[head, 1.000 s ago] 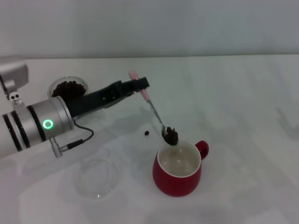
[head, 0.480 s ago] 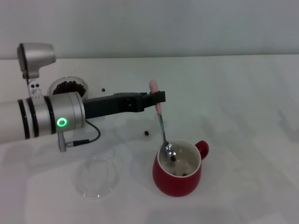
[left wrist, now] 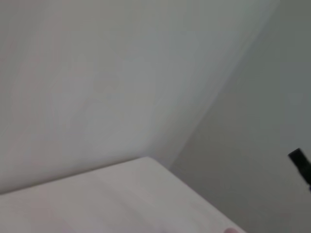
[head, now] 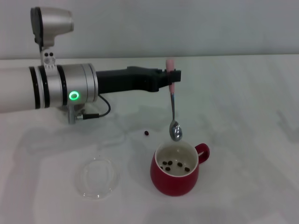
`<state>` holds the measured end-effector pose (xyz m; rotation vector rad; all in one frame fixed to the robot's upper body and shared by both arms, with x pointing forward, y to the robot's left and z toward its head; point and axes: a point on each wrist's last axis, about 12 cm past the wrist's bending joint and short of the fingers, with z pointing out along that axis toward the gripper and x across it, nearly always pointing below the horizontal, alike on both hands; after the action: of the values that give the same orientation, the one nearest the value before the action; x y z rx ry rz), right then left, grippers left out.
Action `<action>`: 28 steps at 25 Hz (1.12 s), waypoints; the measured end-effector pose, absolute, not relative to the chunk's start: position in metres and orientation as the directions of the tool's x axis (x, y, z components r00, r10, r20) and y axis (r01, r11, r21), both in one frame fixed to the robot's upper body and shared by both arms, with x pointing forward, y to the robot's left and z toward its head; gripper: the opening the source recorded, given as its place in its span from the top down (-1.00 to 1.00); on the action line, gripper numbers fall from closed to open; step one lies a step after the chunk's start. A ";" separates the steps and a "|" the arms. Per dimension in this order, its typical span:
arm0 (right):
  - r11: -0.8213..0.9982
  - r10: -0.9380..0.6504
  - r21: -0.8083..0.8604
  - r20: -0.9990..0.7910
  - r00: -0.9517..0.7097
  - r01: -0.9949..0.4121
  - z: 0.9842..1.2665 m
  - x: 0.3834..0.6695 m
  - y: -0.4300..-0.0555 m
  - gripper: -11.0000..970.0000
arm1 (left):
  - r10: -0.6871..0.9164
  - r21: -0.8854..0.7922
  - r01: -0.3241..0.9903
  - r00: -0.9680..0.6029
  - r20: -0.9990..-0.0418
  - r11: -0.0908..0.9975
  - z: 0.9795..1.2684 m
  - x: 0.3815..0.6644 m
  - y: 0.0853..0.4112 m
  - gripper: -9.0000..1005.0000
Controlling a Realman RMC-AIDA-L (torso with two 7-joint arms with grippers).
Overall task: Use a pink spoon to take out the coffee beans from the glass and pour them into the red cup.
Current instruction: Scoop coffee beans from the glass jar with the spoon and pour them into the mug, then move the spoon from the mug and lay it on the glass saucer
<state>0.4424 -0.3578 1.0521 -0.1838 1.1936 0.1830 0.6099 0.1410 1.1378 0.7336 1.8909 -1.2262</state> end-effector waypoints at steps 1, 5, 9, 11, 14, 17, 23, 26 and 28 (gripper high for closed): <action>0.971 0.044 -0.045 -0.934 0.356 -0.236 1.052 0.442 -0.358 -0.50 | 0.061 -0.491 0.788 -0.549 -0.834 0.372 1.141 0.610 0.141 0.74; 0.972 0.042 -0.044 -0.933 0.357 -0.229 1.052 0.443 -0.359 -0.50 | 0.030 -0.507 0.775 -0.557 -0.830 0.377 1.143 0.607 0.149 0.74; 0.974 0.039 -0.045 -0.931 0.363 -0.221 1.054 0.445 -0.361 -0.50 | -0.063 -0.542 0.717 -0.577 -0.814 0.438 1.132 0.600 0.182 0.74; 0.978 0.035 -0.045 -0.929 0.369 -0.204 1.055 0.446 -0.364 -0.50 | -0.109 -0.565 0.677 -0.591 -0.799 0.471 1.124 0.595 0.199 0.74; 0.985 0.027 -0.041 -0.922 0.386 -0.165 1.058 0.448 -0.369 -0.50 | -0.185 -0.603 0.599 -0.612 -0.769 0.527 1.107 0.581 0.231 0.74; 0.991 0.014 -0.042 -0.910 0.414 -0.127 1.063 0.451 -0.376 -0.50 | -0.223 -0.623 0.548 -0.625 -0.748 0.558 1.096 0.569 0.252 0.74; 0.998 -0.010 -0.036 -0.889 0.457 -0.047 1.075 0.460 -0.393 -0.50 | -0.264 -0.654 0.479 -0.651 -0.712 0.585 1.079 0.540 0.286 0.74; 0.999 -0.006 -0.021 -0.884 0.468 -0.027 1.078 0.463 -0.397 -0.50 | -0.277 -0.661 0.450 -0.659 -0.700 0.600 1.073 0.527 0.299 0.74; 1.000 -0.001 -0.008 -0.881 0.472 -0.014 1.079 0.465 -0.399 -0.50 | -0.282 -0.664 0.440 -0.662 -0.695 0.604 1.069 0.521 0.304 0.74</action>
<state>0.4649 -0.3987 1.0790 -0.0152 1.0789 0.0083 0.5212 0.3042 1.0694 0.1246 2.0091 -1.1139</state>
